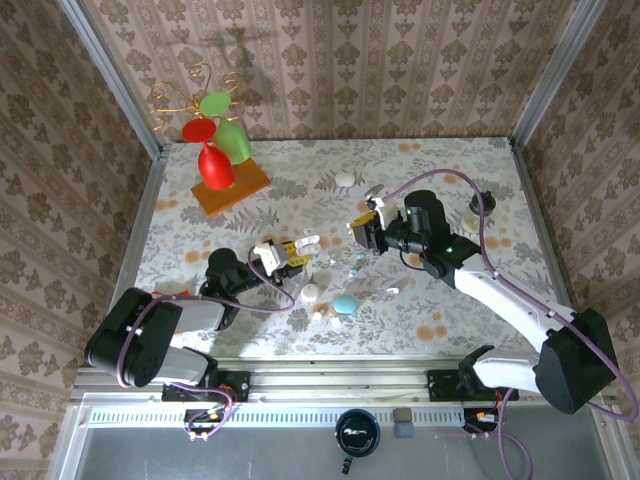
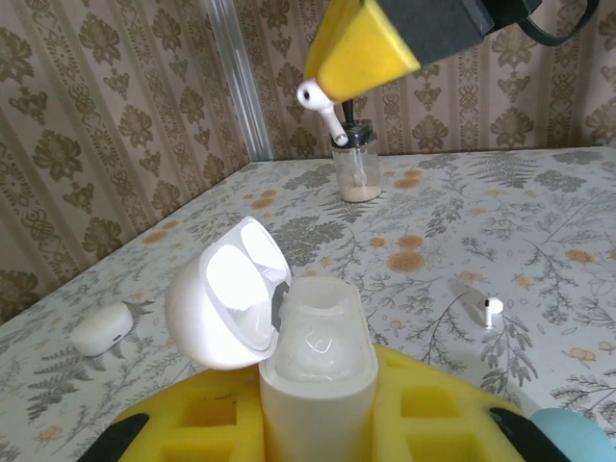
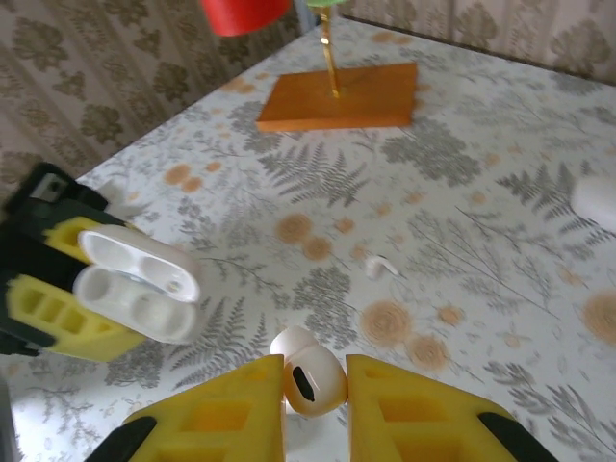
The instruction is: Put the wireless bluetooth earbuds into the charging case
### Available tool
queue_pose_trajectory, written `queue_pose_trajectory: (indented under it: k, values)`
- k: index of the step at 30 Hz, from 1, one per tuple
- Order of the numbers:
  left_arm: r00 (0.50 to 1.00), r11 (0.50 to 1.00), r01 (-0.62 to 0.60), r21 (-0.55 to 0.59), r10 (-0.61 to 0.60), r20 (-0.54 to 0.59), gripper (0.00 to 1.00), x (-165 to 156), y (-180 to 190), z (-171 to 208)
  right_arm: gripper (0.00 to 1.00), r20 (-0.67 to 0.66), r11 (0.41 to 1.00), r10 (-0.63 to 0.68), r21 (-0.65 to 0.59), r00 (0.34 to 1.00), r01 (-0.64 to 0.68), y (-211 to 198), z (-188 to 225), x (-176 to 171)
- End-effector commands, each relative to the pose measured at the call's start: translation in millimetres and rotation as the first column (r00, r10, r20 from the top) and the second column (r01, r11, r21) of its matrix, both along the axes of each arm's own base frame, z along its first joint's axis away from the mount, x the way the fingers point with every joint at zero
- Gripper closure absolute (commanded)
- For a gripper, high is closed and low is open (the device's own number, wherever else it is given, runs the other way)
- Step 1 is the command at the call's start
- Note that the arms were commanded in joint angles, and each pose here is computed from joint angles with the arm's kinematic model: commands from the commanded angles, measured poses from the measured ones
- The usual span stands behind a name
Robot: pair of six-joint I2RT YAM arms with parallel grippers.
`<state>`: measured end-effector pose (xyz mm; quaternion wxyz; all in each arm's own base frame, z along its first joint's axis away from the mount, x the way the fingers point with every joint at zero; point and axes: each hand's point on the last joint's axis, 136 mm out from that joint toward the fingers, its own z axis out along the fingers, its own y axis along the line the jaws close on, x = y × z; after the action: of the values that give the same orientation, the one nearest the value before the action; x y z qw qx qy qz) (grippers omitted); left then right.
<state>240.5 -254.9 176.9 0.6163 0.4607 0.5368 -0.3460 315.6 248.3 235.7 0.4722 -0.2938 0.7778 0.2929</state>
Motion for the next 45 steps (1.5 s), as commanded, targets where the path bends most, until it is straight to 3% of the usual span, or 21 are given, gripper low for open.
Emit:
queue_pose_trajectory:
  k: [1,10,33,45]
  values:
    - [0.999,0.998,0.046,-0.034,-0.046,0.008,1.0,-3.6,-5.6,12.8,0.78,0.131,0.995,0.102,0.012,0.986,-0.104,22.1,36.9,-10.1]
    - [0.998,0.995,0.054,-0.08,-0.057,-0.033,1.0,-0.8,-6.2,23.3,0.78,0.161,0.968,0.251,-0.032,0.954,-0.249,60.6,35.3,-24.6]
    - [0.995,0.992,0.062,-0.113,-0.07,-0.07,1.0,-2.5,-3.7,32.0,0.79,0.105,0.956,0.285,-0.103,0.953,-0.275,78.6,-13.0,-8.5]
    - [0.995,0.991,0.048,-0.124,-0.059,-0.083,1.0,-0.2,-3.2,34.6,0.79,0.054,0.929,0.359,-0.119,0.932,-0.351,83.0,-28.5,-18.1]
